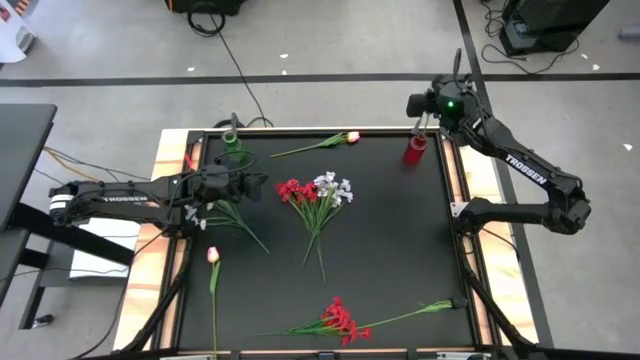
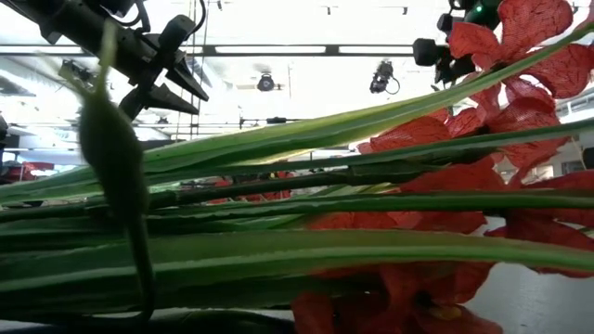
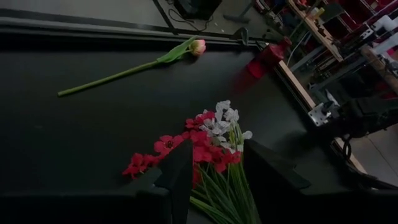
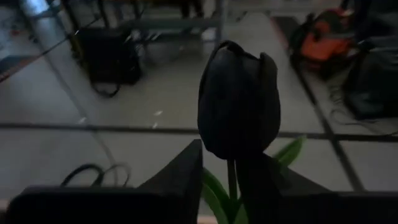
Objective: Sort flowers into vase by color
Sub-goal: Put the top black tulip into the red flower vase, then put the bottom red flower into the red flower vase
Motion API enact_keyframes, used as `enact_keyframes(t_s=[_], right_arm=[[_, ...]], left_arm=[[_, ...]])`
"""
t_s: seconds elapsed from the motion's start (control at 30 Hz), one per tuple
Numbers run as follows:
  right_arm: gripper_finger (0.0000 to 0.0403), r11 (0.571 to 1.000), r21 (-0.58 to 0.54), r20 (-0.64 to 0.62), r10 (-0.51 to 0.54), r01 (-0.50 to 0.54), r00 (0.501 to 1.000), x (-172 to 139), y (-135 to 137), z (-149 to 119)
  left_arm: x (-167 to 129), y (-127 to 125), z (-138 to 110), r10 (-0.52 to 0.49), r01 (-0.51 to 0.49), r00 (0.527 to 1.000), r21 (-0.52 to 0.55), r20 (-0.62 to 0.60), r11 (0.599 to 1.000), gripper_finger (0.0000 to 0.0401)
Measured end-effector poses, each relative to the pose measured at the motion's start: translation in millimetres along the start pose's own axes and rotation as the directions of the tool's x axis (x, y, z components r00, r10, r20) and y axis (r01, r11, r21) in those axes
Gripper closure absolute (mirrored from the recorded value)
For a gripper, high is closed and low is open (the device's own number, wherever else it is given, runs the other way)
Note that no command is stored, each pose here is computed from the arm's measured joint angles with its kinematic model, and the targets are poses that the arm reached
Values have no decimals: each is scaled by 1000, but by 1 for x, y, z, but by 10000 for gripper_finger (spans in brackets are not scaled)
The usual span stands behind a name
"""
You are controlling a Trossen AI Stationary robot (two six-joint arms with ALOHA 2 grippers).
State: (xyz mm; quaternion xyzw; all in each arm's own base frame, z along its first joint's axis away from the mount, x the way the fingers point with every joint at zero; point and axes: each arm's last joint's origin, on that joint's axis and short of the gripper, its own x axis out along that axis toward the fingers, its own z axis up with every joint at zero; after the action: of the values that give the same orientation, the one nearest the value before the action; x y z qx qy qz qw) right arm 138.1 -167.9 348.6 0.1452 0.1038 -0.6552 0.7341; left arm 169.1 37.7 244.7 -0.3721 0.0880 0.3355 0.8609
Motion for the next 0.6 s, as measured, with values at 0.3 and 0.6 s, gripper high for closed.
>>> enact_keyframes(t_s=[0.3,0.6], right_arm=[[240,976,216,-216,66,-18,974,-3,-8,-10],[236,942,331,-450,204,-50,870,-13,-20,-9]], left_arm=[[0,-1,1,-15,14,1000,23,13,1000,253],[-1,-8,7,-84,81,994,41,70,996,252]])
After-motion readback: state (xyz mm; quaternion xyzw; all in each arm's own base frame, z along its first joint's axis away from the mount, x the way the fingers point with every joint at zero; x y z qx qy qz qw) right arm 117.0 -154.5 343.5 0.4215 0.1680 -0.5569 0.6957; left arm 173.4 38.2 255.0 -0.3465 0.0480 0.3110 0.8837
